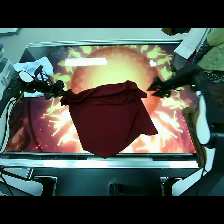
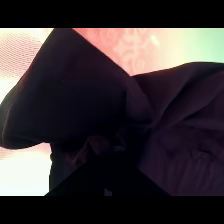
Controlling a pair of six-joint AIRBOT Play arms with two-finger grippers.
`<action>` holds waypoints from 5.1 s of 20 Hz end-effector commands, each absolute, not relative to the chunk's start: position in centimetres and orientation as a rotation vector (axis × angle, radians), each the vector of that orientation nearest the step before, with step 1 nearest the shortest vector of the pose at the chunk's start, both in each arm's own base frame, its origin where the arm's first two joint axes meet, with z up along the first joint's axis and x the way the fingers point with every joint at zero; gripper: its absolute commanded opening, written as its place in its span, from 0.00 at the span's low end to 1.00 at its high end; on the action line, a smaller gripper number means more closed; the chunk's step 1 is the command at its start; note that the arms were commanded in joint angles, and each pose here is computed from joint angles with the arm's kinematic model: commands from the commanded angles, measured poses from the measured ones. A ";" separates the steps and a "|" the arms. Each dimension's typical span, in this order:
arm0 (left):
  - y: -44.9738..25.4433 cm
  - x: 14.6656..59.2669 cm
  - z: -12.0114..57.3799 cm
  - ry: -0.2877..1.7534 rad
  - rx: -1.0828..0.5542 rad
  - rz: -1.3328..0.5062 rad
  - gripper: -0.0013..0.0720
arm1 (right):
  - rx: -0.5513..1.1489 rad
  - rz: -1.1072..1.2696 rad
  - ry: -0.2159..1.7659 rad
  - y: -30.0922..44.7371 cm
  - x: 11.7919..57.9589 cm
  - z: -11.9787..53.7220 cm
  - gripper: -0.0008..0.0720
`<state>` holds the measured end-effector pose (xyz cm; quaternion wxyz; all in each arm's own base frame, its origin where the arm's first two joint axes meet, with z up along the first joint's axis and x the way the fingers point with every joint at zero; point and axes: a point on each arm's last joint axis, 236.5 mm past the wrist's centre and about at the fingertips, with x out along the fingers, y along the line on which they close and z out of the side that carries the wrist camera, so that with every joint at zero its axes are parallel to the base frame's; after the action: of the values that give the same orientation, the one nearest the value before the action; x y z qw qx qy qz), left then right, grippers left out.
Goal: Fold the clothes and pants, and hang the long-sleeved shirts on hangers.
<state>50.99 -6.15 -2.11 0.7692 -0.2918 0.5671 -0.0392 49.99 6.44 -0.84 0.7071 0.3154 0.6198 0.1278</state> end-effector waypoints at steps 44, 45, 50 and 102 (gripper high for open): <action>-8.4 47.1 -3.9 1.420 -0.600 -0.140 0.04 | 0.827 0.011 1.166 -1.6 51.5 3.3 0.67; -8.4 47.0 -3.9 1.425 -0.600 -0.141 0.04 | 0.807 0.032 1.237 -2.7 49.1 3.3 0.67; -8.5 46.4 -4.0 1.450 -0.597 -0.146 0.04 | 0.844 0.045 1.381 -1.8 41.1 0.7 0.67; -0.7 35.2 39.1 0.236 -0.456 -0.078 0.04 | 0.578 0.261 0.594 9.2 35.9 35.0 0.06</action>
<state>30.14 -0.97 44.74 0.9763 -0.2082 0.0412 -0.0433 31.51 8.22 43.60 0.9450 0.2596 0.1334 0.1476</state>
